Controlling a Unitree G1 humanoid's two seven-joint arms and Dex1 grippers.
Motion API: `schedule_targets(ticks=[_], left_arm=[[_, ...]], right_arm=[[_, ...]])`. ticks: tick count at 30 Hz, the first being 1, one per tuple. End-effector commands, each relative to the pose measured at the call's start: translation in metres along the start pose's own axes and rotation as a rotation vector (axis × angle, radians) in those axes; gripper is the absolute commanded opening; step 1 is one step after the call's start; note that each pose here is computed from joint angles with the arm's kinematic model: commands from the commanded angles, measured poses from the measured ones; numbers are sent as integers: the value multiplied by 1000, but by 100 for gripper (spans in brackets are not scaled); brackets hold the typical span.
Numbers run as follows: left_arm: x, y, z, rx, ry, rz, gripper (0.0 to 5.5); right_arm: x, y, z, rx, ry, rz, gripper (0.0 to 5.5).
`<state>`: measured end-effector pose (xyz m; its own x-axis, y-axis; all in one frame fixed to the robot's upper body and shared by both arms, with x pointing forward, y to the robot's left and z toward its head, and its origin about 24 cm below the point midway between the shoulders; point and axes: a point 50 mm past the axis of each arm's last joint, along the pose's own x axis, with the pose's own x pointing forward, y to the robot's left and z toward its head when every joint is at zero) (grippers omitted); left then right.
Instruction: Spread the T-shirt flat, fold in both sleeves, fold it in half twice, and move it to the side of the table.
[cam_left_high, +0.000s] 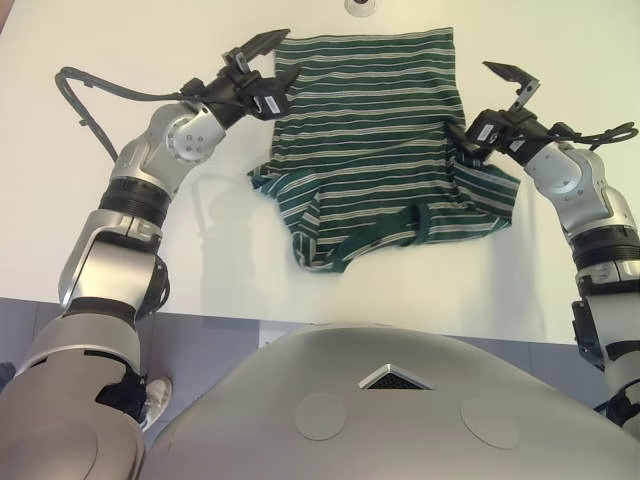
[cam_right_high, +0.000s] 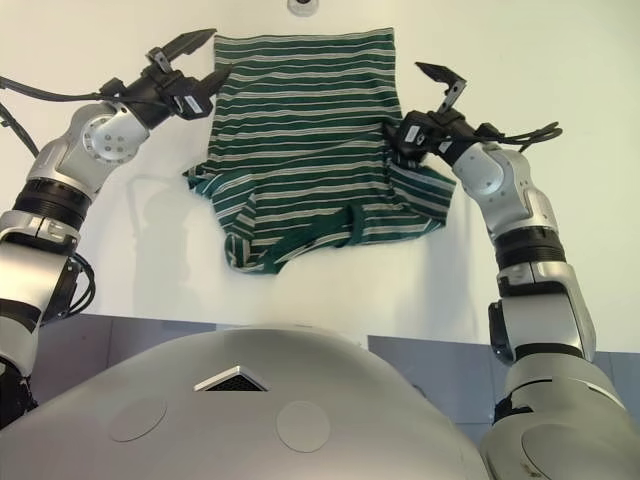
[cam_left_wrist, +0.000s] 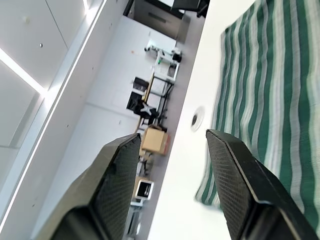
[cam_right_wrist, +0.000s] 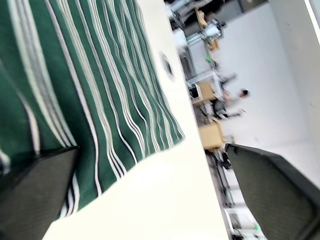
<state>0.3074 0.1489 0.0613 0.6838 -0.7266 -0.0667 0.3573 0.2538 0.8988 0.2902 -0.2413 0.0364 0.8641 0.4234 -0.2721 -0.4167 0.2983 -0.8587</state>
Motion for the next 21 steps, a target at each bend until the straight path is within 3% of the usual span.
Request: schedule_targets(ticks=[1, 7, 10, 15, 21], left_arm=[[4, -35, 16, -3, -48, -117, 239], [8, -88, 31, -11, -74, -288, 239], [10, -99, 31, 12, -69, -325, 239], [1, -100, 21, 46, -36, -360, 239], [2, -97, 18, 56, -25, -347, 239]], right_arm=[[4, -13, 1, -26, -14, -94, 539], [-2, -47, 24, 175, -211, -324, 539], [-7, -49, 29, 260, -262, -294, 539], [-30, -22, 46, 306, -418, -19, 539], [-48, 25, 39, 263, -359, 346, 539]])
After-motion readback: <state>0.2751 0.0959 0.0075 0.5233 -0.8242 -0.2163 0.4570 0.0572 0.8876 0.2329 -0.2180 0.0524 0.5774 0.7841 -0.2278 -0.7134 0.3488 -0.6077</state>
